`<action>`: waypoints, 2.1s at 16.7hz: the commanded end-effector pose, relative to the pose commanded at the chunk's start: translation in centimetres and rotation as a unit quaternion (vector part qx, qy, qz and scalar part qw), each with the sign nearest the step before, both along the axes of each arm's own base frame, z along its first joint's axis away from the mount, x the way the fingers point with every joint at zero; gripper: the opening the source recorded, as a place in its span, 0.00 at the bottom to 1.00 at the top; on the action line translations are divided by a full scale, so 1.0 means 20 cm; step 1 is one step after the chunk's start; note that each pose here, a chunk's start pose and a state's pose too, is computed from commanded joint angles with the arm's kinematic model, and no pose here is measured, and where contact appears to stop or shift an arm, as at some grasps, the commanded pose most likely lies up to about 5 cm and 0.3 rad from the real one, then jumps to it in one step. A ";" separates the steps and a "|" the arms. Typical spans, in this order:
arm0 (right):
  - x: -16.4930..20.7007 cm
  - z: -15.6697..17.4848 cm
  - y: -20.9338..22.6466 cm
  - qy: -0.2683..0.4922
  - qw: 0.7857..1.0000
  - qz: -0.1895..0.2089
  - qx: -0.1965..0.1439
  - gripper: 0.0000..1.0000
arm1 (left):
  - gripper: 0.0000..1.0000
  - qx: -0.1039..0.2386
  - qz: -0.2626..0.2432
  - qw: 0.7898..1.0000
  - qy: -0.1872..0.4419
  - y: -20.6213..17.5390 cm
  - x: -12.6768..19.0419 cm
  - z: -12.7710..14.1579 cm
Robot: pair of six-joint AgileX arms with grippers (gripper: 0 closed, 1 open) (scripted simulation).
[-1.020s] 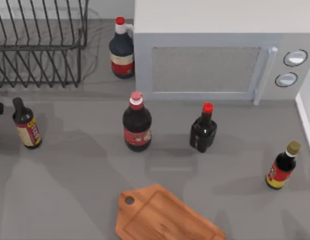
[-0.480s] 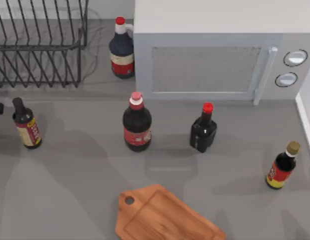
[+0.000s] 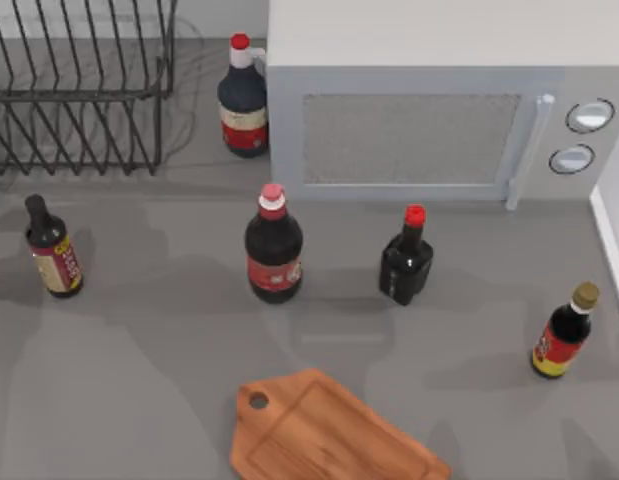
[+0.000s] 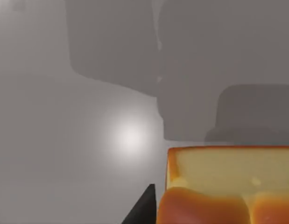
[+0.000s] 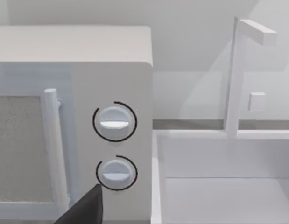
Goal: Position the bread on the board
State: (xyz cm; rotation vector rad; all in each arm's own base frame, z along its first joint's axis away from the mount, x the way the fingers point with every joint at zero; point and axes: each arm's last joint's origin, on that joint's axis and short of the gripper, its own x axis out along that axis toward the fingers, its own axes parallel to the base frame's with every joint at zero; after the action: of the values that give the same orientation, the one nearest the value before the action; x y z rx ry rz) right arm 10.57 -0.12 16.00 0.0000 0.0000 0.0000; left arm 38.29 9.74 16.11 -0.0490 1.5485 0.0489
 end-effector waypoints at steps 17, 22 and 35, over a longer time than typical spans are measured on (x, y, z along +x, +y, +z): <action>0.00 0.00 0.00 0.000 1.000 0.000 0.000 1.00 | 0.00 0.004 -0.076 0.996 -0.038 -0.10 -0.02 0.37; 0.00 0.00 0.00 0.000 1.000 0.000 0.000 1.00 | 0.00 0.016 -0.333 0.937 -0.106 -0.47 -0.06 0.58; 0.00 0.00 0.00 0.000 1.000 0.000 0.000 1.00 | 0.00 0.025 -0.962 0.250 -0.103 -1.70 -0.69 0.45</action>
State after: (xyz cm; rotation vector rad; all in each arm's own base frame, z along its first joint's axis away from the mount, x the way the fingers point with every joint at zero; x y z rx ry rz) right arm 10.57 -0.12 16.00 0.0000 0.0000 0.0000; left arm 24.49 -24.21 25.01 1.8390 0.3284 -1.7945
